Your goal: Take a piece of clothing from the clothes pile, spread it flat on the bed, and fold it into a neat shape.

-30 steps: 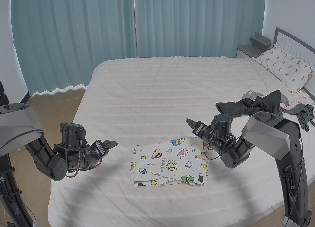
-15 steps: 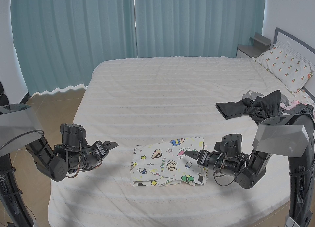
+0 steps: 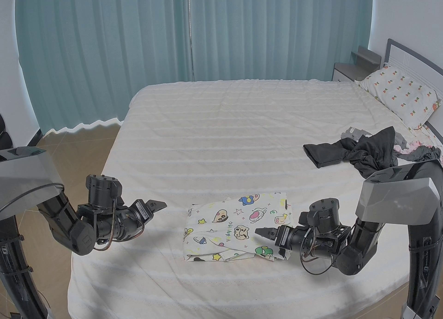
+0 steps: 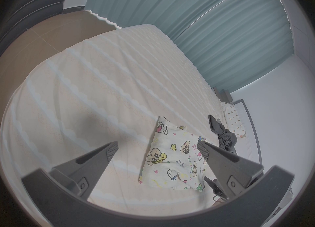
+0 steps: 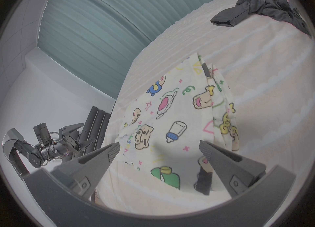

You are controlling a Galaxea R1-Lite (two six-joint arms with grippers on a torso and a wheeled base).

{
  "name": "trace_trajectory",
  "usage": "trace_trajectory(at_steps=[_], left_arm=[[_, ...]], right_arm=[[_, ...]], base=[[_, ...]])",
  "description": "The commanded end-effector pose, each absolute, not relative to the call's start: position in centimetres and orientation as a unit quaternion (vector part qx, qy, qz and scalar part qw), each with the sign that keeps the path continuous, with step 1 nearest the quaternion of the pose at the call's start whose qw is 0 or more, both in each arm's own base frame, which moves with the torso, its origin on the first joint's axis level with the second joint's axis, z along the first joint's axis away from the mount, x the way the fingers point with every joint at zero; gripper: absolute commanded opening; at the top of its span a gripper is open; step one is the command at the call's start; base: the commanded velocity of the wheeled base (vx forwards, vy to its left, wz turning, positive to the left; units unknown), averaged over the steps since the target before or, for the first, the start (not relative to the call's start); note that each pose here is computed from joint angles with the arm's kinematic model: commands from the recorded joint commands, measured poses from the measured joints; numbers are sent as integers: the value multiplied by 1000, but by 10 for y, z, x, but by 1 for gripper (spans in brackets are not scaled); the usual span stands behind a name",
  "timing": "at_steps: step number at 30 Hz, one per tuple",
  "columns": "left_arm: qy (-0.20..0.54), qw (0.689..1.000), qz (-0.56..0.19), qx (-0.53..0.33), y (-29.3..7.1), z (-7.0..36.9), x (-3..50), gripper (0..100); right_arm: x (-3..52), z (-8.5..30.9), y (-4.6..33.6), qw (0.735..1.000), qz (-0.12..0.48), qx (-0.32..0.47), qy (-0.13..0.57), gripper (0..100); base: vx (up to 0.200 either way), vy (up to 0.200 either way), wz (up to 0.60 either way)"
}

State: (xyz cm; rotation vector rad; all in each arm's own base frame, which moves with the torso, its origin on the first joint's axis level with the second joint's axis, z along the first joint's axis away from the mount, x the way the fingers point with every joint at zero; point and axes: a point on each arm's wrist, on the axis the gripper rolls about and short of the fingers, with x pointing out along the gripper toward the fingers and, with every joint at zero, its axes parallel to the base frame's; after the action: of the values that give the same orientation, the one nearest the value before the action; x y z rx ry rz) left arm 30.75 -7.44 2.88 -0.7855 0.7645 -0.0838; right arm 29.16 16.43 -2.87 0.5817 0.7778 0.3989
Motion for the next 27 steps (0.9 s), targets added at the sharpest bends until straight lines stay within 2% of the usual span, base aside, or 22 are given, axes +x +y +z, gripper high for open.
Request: trace_trajectory(at_steps=[1, 11, 17, 27], left_arm=[[365, 852, -39, -373, -74, 28, 308, 100], [366, 852, -39, -372, -76, 27, 307, 100], [367, 852, -40, -371, -76, 26, 308, 100], [357, 856, -42, -371, -77, 24, 310, 100]], right_arm=[[282, -29, 158, 866, 187, 264, 382, 100], [280, -32, 158, 865, 190, 254, 389, 100], [279, -35, 160, 853, 206, 247, 410, 100], [298, -36, 169, 852, 220, 223, 419, 100]], base=[[0, 0, 0], [0, 0, 0], [0, 0, 0], [0, 0, 0]])
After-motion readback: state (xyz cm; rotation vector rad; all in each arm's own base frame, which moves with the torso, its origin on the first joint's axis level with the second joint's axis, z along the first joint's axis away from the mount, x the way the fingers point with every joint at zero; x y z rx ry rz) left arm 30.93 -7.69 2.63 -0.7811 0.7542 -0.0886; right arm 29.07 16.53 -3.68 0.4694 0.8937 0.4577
